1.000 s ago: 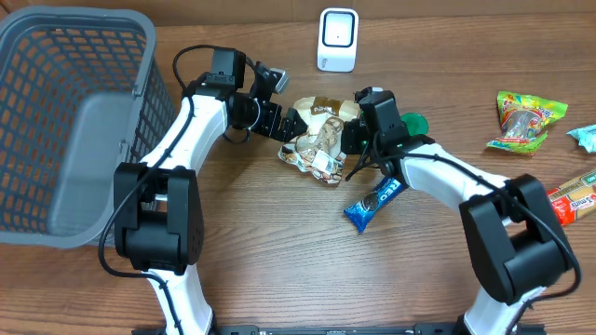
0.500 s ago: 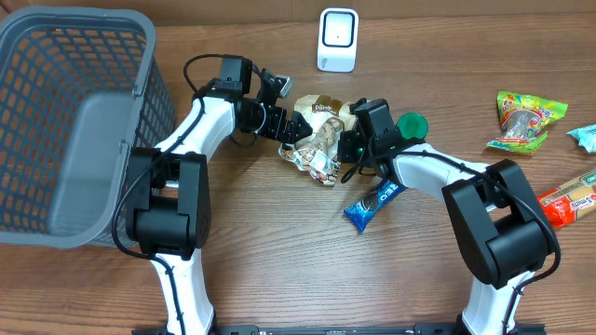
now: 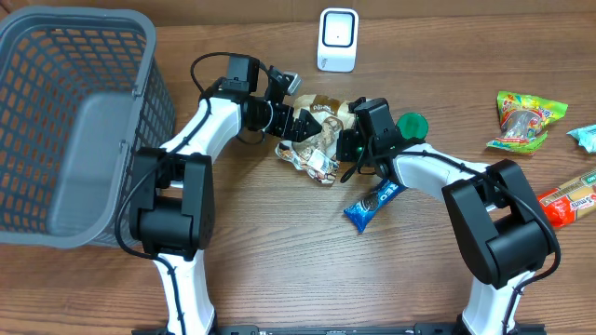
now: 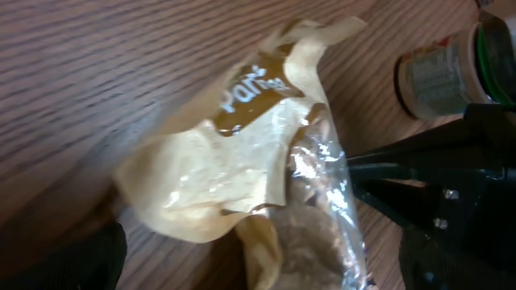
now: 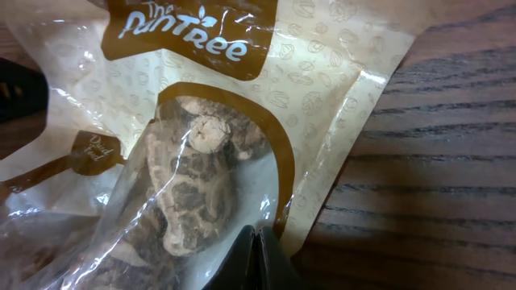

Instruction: Scan the item barcode

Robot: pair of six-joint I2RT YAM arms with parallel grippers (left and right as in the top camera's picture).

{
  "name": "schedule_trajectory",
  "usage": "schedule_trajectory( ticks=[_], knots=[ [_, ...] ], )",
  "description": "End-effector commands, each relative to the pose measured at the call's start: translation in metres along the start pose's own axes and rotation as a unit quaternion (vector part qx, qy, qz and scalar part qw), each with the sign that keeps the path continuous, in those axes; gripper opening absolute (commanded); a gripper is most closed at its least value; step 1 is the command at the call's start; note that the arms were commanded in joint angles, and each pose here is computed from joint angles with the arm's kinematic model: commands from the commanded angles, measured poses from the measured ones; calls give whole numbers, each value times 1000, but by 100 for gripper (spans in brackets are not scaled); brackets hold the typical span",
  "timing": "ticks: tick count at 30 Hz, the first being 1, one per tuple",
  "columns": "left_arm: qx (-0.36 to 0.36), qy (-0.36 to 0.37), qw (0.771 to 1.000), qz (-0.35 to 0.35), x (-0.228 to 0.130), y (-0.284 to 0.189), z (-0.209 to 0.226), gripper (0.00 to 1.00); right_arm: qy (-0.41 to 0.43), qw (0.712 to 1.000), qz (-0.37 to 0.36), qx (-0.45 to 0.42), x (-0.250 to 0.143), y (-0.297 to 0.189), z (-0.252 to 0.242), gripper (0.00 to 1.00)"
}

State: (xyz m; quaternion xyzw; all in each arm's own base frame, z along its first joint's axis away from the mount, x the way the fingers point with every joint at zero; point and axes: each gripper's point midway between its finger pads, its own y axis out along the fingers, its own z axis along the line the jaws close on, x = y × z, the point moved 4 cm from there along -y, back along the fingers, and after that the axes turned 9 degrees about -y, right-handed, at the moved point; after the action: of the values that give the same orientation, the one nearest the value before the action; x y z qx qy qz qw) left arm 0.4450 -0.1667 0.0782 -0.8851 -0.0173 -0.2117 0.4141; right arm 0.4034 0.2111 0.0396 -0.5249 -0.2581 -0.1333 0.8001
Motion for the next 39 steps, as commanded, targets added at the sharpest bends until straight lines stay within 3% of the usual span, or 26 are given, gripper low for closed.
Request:
schedule_trajectory(
  ticks=[1, 16, 30, 33, 37, 39],
  knots=[
    [-16, -26, 999, 22, -12, 16, 3, 99, -1, 1000, -8, 13, 8, 0, 5, 4],
    [-30, -34, 998, 37, -20, 27, 3, 96, 0, 1000, 1, 24, 2, 8, 5, 4],
    [-47, -33, 997, 51, -26, 36, -5, 77, -3, 999, -9, 39, 7, 8, 10, 4],
    [-48, -31, 997, 49, -25, 37, -5, 65, -3, 999, -8, 39, 6, 8, 10, 4],
    [-48, -32, 997, 50, -25, 37, -5, 22, -3, 999, -7, 42, 6, 7, 11, 4],
    [-48, -35, 997, 50, -25, 37, -5, 13, -3, 999, -7, 42, 6, 7, 11, 4]
  ],
)
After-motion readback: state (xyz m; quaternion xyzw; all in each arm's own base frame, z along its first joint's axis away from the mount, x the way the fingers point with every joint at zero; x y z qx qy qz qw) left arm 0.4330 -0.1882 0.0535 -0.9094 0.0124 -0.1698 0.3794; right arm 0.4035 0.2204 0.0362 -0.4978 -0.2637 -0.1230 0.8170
